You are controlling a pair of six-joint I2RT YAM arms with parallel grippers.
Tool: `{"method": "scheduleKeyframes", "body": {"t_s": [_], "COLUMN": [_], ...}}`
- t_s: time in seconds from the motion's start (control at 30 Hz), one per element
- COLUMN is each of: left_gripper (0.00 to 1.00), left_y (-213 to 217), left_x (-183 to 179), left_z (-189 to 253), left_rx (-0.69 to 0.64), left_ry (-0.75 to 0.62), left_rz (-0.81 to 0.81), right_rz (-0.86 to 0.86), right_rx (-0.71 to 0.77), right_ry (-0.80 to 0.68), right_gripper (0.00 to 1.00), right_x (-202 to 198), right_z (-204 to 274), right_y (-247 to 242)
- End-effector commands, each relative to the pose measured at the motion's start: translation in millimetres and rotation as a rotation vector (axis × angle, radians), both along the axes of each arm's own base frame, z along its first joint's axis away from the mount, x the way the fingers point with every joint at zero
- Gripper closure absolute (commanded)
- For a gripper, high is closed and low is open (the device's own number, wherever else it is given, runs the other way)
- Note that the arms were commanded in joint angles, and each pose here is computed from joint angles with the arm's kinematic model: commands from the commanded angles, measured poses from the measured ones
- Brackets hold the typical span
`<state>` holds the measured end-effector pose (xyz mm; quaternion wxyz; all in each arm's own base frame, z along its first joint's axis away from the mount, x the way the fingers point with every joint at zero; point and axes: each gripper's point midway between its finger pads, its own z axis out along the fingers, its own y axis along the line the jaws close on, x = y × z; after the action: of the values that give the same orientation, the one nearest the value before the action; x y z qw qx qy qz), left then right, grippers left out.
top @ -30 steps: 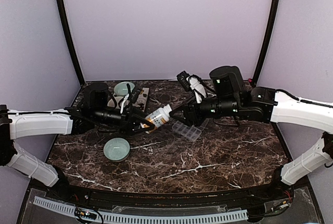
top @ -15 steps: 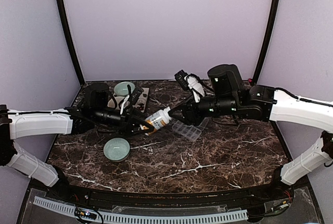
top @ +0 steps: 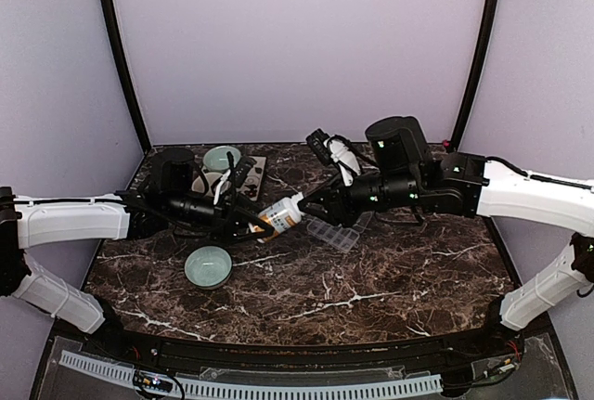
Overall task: Sort the pills into containers
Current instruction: Open the lid of the pill bottle.
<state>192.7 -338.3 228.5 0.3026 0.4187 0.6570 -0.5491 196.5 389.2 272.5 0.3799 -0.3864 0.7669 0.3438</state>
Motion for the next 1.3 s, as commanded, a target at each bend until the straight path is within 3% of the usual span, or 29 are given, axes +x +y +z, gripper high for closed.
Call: {"method": "scheduleKeyframes", "body": {"t_s": [0.0, 0.5, 1.27], "left_gripper": [0.92, 0.92, 0.92], "left_y": [-3, -1, -1], "left_x": [-6, -18, -15], "left_z": [24, 36, 35], "left_rx": [-0.066, -0.114, -0.110], "left_ry": [-0.051, -0.058, -0.079], "left_rz": [-0.059, -0.120, -0.107], "right_rz": [0.019, -0.002, -0.061], "right_rx": [0.022, 0.077, 0.120], "right_ry": [0.004, 0.063, 0.134], "right_gripper": [0.71, 0.89, 0.90], "right_x": [-1, 6, 28], "right_z": [8, 7, -3], "right_y": [9, -3, -20]}}
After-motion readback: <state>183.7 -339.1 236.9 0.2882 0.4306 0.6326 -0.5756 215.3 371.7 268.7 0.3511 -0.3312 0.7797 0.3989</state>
